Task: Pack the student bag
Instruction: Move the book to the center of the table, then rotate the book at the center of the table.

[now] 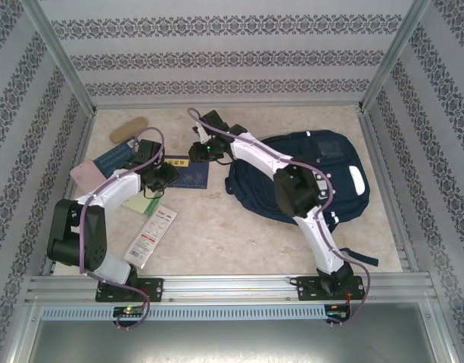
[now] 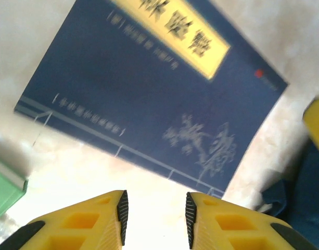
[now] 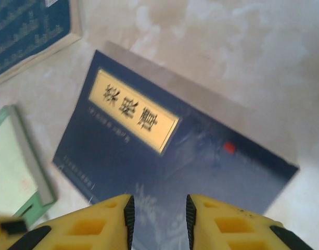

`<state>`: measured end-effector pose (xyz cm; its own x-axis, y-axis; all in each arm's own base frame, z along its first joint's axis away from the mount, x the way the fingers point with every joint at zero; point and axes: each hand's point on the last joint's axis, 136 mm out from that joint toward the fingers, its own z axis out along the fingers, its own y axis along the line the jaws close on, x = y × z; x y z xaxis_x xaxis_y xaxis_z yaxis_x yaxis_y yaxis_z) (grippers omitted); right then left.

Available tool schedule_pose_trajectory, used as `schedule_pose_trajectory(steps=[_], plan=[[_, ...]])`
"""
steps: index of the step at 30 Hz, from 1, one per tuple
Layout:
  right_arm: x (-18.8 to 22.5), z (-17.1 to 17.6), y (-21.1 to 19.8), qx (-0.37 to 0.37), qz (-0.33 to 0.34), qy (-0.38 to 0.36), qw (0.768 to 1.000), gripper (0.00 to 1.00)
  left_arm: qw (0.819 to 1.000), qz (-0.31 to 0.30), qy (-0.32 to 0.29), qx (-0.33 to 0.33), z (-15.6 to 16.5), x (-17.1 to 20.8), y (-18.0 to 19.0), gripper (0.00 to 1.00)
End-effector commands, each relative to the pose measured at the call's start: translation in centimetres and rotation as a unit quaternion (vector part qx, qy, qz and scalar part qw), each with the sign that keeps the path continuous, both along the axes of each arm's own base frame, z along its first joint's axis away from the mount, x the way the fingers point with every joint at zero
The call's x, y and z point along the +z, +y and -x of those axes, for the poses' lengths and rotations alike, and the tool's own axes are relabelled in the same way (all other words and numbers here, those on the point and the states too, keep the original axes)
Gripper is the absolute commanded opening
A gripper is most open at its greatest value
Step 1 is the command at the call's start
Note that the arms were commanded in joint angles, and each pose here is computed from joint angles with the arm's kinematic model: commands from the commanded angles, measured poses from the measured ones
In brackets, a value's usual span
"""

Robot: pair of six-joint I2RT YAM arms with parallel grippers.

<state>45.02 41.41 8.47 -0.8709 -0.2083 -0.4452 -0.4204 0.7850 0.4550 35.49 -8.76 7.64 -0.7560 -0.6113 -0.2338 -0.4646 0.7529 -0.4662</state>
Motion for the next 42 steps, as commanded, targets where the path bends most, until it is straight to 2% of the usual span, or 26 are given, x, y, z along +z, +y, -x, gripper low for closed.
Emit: schedule_pose_trajectory(steps=[1, 5, 9, 14, 18, 22, 29, 36, 42], plan=[[-2.6, -0.2, -0.2, -0.004, 0.041, 0.012, 0.999, 0.34, 0.999, 0.026, 0.032, 0.036, 1.7, -1.8, -0.2, 0.4], [-4.9, 1.5, -0.6, 0.0, 0.065, 0.038, 0.997, 0.34, 0.998, 0.042, 0.02, 0.048, 1.3, -2.4, -0.5, 0.43], [-5.8, 4.7, -0.6, 0.01, 0.069, 0.062, 0.996, 0.33, 0.998, 0.048, 0.01, 0.041, 0.3, -2.8, -0.8, 0.44], [-4.9, 9.6, 0.8, 0.028, 0.054, 0.085, 0.995, 0.32, 0.999, 0.036, 0.015, 0.033, -0.4, -3.9, -0.8, 0.44], [-3.2, 11.9, 0.9, 0.028, 0.041, 0.082, 0.995, 0.32, 0.999, 0.021, 0.027, 0.029, -0.4, -4.7, -0.5, 0.44], [-1.8, 11.2, -0.1, 0.012, 0.041, 0.063, 0.997, 0.33, 0.999, 0.011, 0.03, 0.018, -0.2, -5.3, -0.4, 0.45], [0.2, 7.5, -2.0, -0.018, 0.041, 0.03, 0.999, 0.35, 0.999, 0.008, 0.032, -0.012, -0.3, -5.5, -0.7, 0.45], [-3.0, 5.6, -2.8, -0.017, 0.068, 0.048, 0.996, 0.37, 0.998, 0.031, 0.023, -0.045, -0.8, -5.5, -2.0, 0.48], [-6.1, 6.4, -2.5, -0.008, 0.078, 0.079, 0.994, 0.37, 0.997, 0.039, 0.037, -0.058, -0.8, -6.4, -2.5, 0.48]])
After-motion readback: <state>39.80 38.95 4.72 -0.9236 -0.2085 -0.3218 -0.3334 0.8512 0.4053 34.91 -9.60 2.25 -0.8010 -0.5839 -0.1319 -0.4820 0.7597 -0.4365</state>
